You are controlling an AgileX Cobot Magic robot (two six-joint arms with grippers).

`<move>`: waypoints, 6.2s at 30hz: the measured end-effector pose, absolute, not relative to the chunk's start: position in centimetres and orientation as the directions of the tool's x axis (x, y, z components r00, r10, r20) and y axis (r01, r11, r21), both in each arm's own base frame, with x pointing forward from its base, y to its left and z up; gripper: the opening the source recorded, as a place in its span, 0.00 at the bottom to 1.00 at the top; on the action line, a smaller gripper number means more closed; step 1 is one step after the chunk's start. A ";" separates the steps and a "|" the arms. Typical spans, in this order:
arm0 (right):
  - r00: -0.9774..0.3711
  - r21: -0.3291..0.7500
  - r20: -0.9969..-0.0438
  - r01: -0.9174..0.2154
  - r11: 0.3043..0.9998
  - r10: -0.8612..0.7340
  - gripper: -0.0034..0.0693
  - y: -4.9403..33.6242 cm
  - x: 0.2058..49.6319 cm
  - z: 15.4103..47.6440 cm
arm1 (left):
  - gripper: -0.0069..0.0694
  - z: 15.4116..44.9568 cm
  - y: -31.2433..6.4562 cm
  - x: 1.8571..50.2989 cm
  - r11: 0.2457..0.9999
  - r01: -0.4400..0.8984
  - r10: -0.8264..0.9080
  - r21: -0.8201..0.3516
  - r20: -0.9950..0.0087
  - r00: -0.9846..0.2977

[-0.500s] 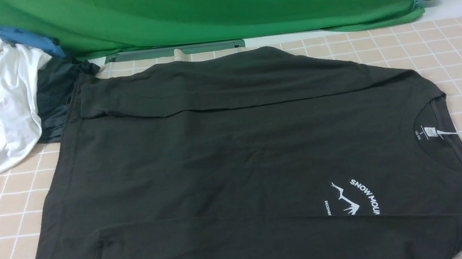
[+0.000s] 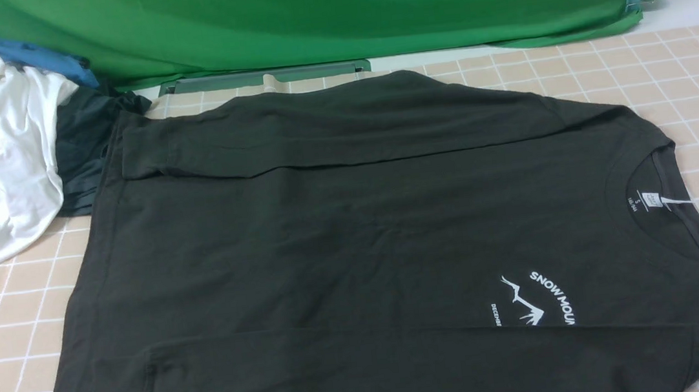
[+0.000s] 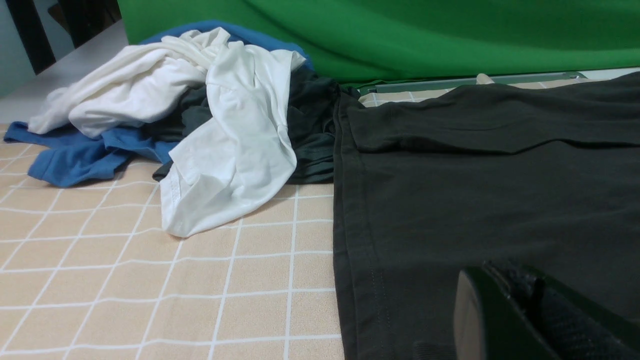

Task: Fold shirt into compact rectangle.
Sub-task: 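Grasp the left edge of the dark T-shirt lying flat on the table, then fold the left side of the black T-shirt inward over its body, then grab the top left corner of the dark shirt with the left gripper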

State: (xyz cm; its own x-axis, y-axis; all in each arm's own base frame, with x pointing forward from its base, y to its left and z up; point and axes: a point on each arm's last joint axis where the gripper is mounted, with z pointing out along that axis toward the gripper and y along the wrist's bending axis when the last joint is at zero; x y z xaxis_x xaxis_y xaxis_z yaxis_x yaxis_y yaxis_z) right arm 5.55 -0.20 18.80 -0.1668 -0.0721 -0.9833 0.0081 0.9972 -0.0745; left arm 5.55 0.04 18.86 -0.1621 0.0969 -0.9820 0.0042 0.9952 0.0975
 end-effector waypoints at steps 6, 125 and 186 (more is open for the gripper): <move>-0.167 -0.074 -0.983 0.008 0.997 -0.072 0.38 -0.2 5.6 18.8 | 0.12 18.9 0.0 5.6 0.995 0.004 0.097 0.098 -0.982 -0.162; -0.479 0.211 -0.877 -0.463 0.861 -0.042 0.12 7.5 12.2 35.2 | 0.19 28.9 -2.0 29.3 0.999 0.043 0.038 0.004 -0.556 -0.830; -0.496 0.234 -0.868 -0.450 0.862 -0.023 0.15 7.5 12.1 35.2 | 0.55 14.1 -0.4 47.7 0.995 -0.085 -0.103 -0.058 -0.568 -0.816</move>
State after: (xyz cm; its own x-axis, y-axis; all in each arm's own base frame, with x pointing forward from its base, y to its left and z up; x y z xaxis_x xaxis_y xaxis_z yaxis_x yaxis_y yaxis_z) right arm 12.13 7.52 35.15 -0.4965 -0.0233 -0.8677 -0.4501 0.8617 0.2344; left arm 47.75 -0.41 14.10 -0.8164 -0.1030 -0.5682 -0.0852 0.9947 -0.0579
